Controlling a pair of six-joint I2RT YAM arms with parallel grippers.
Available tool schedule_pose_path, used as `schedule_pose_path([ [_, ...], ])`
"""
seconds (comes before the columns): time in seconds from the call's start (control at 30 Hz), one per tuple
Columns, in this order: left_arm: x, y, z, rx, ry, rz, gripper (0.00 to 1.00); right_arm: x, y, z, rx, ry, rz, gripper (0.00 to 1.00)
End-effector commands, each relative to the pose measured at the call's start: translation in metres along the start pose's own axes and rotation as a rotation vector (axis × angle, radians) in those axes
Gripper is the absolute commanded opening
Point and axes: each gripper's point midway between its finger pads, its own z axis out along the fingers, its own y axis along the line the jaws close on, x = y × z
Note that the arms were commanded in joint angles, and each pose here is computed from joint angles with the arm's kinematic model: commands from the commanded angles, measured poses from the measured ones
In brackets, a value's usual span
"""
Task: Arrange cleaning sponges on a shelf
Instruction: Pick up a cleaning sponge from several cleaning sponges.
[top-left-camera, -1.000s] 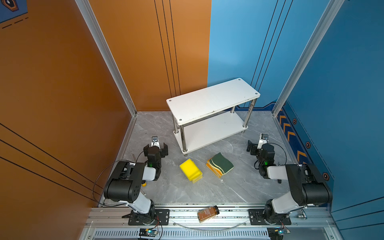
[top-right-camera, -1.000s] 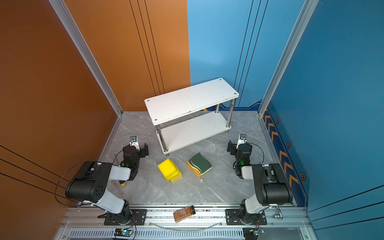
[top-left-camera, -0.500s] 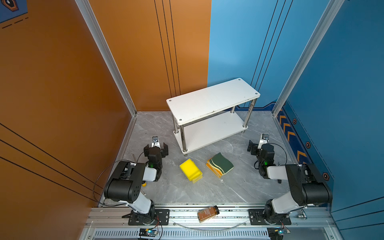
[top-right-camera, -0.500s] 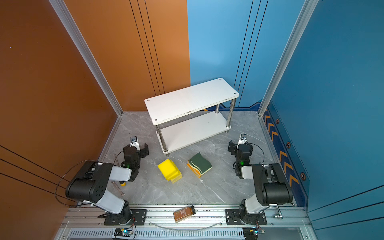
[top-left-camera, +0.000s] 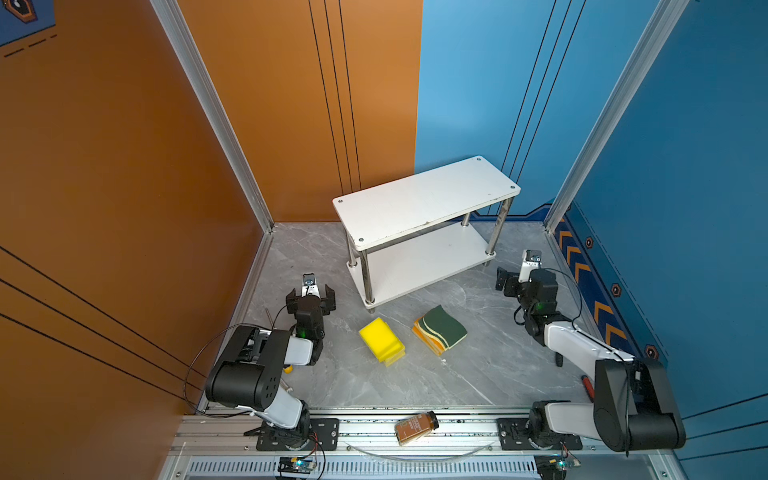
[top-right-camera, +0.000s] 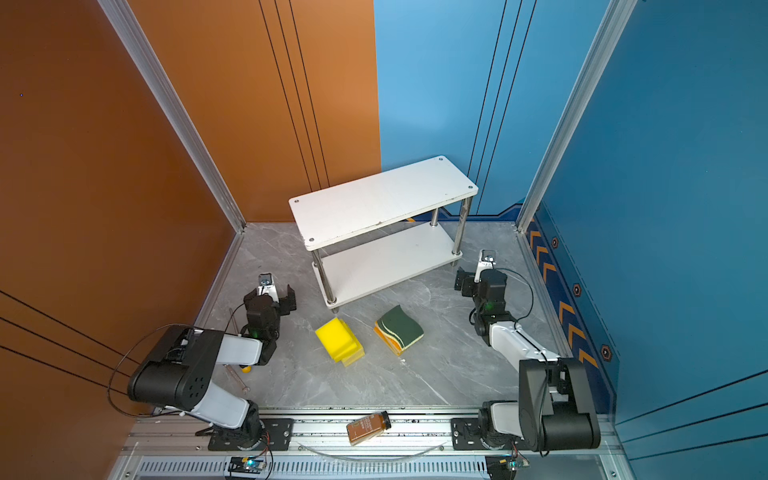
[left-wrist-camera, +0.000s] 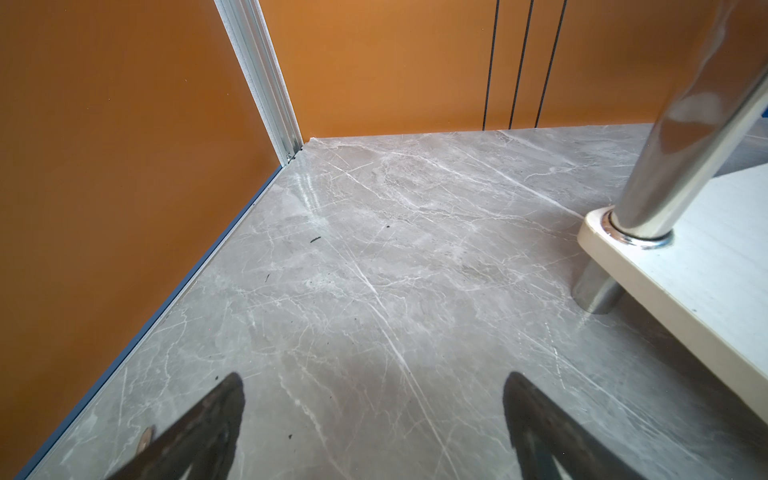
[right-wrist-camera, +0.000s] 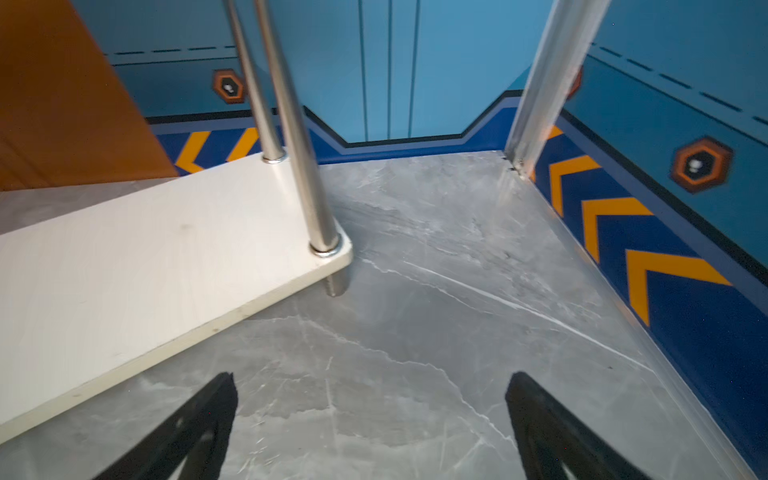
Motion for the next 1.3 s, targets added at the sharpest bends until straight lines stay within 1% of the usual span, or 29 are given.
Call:
schedule_pose_path([
  [0.0, -0.006, 0.003, -0.004, -0.012, -0.024, 0.004, 0.98, 0.017, 0.037, -0.014, -0.201, 0.204, -0.026, 1.0],
  [0.07, -0.006, 0.003, -0.004, -0.013, -0.026, 0.004, 0.98, 0.015, 0.056, -0.021, -0.296, 0.254, -0.032, 1.0],
  [0.2, -0.009, 0.004, -0.006, -0.02, -0.034, 0.003, 0.98, 0.016, 0.089, -0.038, -0.43, 0.32, -0.082, 1.0],
  [0.27, -0.018, 0.007, -0.012, -0.052, -0.05, 0.015, 0.98, 0.02, 0.105, -0.049, -0.493, 0.344, -0.121, 1.0],
  [0.43, -0.048, 0.002, -0.034, -0.028, -0.101, 0.045, 0.98, 0.025, 0.134, -0.069, -0.587, 0.339, -0.177, 1.0],
  [0.5, -0.062, -0.001, -0.044, 0.008, -0.126, 0.016, 0.98, 0.027, 0.14, -0.076, -0.609, 0.34, -0.184, 1.0],
  [0.57, -0.072, -0.004, -0.052, 0.045, -0.121, -0.023, 0.98, 0.029, 0.145, -0.08, -0.62, 0.344, -0.194, 1.0],
  [0.8, -0.084, -0.018, -0.075, 0.183, -0.007, -0.17, 0.98, 0.042, 0.159, -0.094, -0.648, 0.379, -0.247, 1.0],
  [0.93, -0.082, -0.025, -0.084, 0.23, 0.085, -0.276, 0.98, 0.047, 0.171, -0.099, -0.666, 0.387, -0.27, 1.0],
  [1.07, -0.083, -0.036, -0.092, 0.292, 0.172, -0.345, 0.98, 0.05, 0.185, -0.11, -0.683, 0.4, -0.307, 1.0],
  [1.27, -0.092, -0.059, -0.099, 0.416, 0.227, -0.46, 0.98, 0.052, 0.199, -0.122, -0.683, 0.373, -0.363, 1.0],
])
